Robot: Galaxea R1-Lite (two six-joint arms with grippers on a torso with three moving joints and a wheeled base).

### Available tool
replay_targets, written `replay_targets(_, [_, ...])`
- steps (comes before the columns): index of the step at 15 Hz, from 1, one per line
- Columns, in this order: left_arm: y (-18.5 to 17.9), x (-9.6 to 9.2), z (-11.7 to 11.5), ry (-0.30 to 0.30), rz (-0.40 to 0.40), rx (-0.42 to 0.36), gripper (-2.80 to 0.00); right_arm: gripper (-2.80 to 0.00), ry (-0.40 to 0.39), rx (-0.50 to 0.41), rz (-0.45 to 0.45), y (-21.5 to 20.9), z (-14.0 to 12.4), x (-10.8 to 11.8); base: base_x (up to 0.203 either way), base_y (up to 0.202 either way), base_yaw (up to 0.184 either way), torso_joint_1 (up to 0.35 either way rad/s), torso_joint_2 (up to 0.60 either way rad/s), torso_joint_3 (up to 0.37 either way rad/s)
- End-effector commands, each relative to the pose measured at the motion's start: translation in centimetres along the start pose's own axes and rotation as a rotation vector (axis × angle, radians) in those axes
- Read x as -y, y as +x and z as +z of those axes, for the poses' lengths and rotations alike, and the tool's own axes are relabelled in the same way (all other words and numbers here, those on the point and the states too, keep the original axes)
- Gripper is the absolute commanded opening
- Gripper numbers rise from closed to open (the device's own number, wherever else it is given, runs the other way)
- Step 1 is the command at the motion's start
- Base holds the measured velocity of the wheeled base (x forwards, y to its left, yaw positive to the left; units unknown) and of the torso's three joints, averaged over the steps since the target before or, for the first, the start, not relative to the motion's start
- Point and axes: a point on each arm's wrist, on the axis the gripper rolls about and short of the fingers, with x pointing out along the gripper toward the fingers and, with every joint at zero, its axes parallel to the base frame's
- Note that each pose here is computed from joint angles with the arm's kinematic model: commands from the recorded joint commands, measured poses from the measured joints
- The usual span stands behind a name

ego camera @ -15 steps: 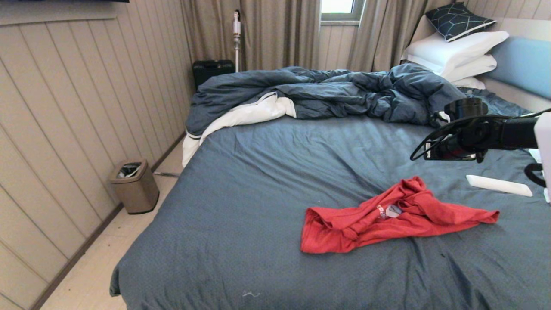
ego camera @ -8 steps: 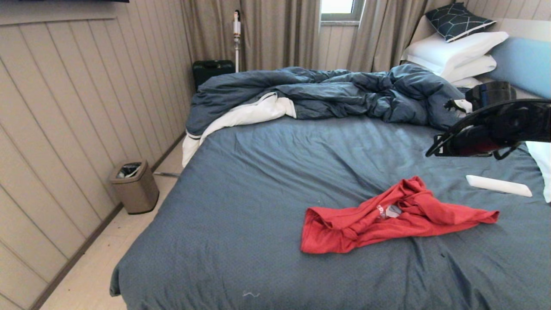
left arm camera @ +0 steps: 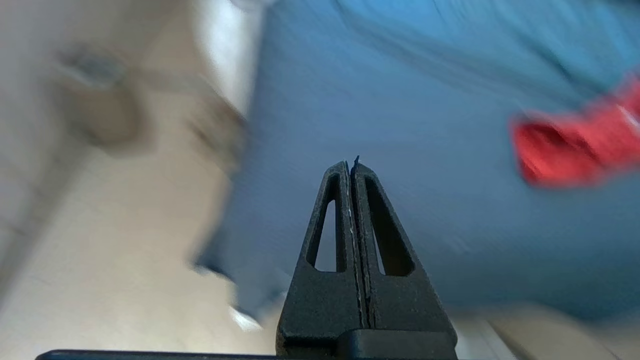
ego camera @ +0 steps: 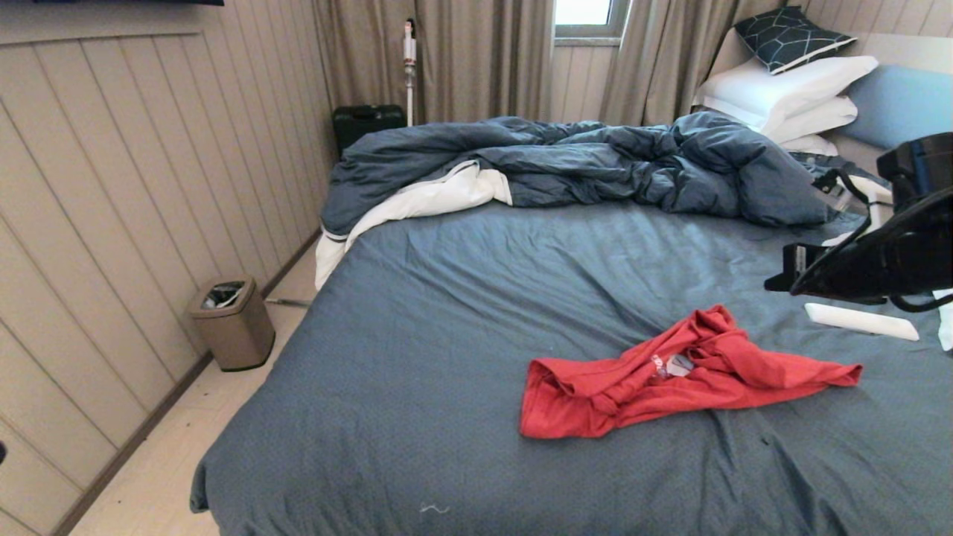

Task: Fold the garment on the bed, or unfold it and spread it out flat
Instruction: Unford the red T-shirt

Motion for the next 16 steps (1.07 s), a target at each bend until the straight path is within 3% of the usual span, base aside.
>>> replay_targets(1, [7.7,-0.7,2.1,-0.050,-0.082,-0.278,-2.80,-2.80,0.004,0.007,0.000,-0.6,-0.1,0.0,0.000,0.000,0.000,0.000,0.00,0.000])
replay_targets(3, [13.4,0.8,2.6,-0.039,-0.221,-0.442,-2.80,-2.80,0.020,-0.008,0.004,0.3,-0.1,0.3,0.000,0.000,0.000,0.000,0.00,0.000])
replay_targets(5, [18.2,5.8,1.8,0.033,-0.401,-0.570,-2.80,-2.80,0.043,-0.012,0.029,0.9,0.1,0.5,0.000,0.000,0.000,0.000,0.00,0.000])
replay_targets(6, [20.0,8.1,1.4,0.063,-0.458,-0.588,0.00,-2.80,0.047,-0.011,0.030,1.2,0.3,0.8,0.000,0.000,0.000,0.000,0.00,0.000])
replay_targets(10, [24.9,16.4,-0.6,0.147,-0.593,-0.515,0.00,-2.80,0.066,0.013,0.035,1.3,1.1,2.0,0.000,0.000,0.000,0.000,0.00,0.000])
replay_targets(16, [31.1,26.4,-6.1,0.248,-0.558,-0.301,0.00,-2.80,0.087,0.019,0.070,0.7,1.1,3.0,0.000,0.000,0.000,0.000,0.00,0.000])
